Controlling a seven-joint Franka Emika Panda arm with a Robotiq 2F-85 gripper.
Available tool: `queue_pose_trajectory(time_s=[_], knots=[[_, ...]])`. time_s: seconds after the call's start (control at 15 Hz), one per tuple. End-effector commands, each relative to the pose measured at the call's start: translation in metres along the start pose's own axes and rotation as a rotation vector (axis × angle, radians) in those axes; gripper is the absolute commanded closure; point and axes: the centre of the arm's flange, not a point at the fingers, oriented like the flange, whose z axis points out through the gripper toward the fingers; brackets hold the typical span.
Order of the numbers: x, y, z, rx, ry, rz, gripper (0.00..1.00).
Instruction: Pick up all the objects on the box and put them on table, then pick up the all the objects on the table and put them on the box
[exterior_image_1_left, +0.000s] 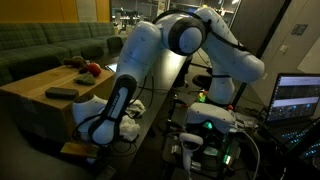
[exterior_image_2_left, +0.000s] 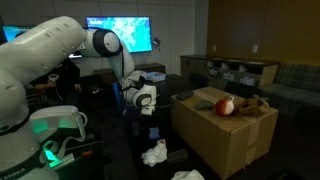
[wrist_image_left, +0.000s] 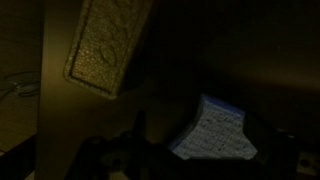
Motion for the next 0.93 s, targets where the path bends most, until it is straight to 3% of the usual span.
queue_pose_trajectory(time_s=[0.0,0.87], knots=[[0.0,-0.002,-0.025,0.072,0.012,0.017,0.0],[0.052,-0.02,-0.017,0.042,0.062,0.153,0.0]])
